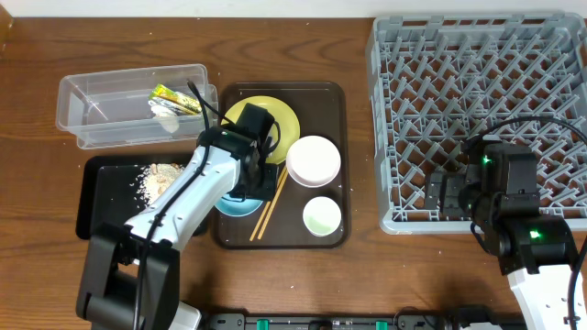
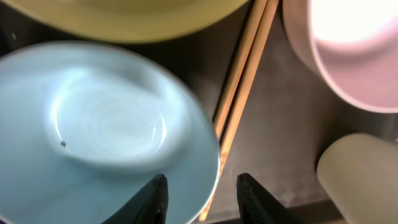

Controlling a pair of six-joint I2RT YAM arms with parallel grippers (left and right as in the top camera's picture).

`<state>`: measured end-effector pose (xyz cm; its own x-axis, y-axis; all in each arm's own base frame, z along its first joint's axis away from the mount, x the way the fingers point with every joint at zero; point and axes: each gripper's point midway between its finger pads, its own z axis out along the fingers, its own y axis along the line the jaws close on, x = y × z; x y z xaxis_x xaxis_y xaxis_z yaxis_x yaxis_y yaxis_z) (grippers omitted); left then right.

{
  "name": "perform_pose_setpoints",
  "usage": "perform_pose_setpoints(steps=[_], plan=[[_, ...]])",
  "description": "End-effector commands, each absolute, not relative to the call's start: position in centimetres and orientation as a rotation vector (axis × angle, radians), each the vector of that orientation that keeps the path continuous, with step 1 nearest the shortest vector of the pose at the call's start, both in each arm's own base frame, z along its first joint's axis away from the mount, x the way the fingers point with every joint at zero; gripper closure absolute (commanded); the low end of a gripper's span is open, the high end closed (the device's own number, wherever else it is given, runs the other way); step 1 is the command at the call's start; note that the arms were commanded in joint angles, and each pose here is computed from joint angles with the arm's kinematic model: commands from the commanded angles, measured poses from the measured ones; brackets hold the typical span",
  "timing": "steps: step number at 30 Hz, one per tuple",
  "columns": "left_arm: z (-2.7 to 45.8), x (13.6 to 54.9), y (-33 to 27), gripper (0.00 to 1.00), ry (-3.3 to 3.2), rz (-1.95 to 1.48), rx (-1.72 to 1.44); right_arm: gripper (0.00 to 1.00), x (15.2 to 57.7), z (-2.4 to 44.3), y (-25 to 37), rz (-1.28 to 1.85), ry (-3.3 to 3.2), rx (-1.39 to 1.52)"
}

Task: Sort waste into correct bins and load items into the dishwasher rack
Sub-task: 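Return the empty blue bowl to the brown tray with the left gripper, then grasp the white cup with the left gripper and lift it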

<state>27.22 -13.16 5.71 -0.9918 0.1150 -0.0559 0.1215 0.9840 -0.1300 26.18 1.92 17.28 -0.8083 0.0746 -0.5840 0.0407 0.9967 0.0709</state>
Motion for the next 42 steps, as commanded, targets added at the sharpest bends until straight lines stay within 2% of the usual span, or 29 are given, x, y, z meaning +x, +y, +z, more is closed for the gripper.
perform_pose_setpoints(steps=[1, 7, 10, 23, 26, 30, 31, 38, 42], plan=[[7.7, 27.4, -13.9, 0.58, 3.034, -0.280, 0.194, 0.01, 26.5, 18.0, 1.4, 0.067, 2.492, 0.118], [12.3, 27.2, -17.0, 0.51, 2.890, -0.548, 0.260, 0.01, 26.5, 18.1, 1.4, 0.068, 2.492, 0.118], [12.9, 26.3, -18.3, 0.50, 2.870, -0.578, 0.326, 0.01, 26.5, 18.0, 1.4, 0.067, 2.492, 0.118], [6.0, 22.7, -22.6, 0.50, 3.042, -0.481, 0.578, 0.01, 26.4, 18.0, 1.4, 0.067, 2.497, 0.118], [4.2, 22.2, -22.6, 0.59, 3.106, -0.448, 0.569, 0.01, 26.2, 17.9, 1.4, 0.066, 2.504, 0.119], [3.5, 22.2, -22.5, 0.91, 3.127, -0.435, 0.567, 0.01, 26.1, 17.8, 1.4, 0.065, 2.511, 0.119], [3.7, 22.3, -22.5, 0.94, 3.120, -0.439, 0.566, 0.01, 26.1, 17.8, 1.4, 0.065, 2.510, 0.119], [7.1, 24.4, -21.4, 0.94, 3.052, -0.493, 0.460, 0.01, 26.4, 18.0, 1.1, 0.050, 2.494, 0.124], [11.3, 26.7, -20.0, 0.94, 2.925, -0.690, 0.305, 0.01, 27.6, 19.0, 0.4, -0.001, 2.429, 0.144]])
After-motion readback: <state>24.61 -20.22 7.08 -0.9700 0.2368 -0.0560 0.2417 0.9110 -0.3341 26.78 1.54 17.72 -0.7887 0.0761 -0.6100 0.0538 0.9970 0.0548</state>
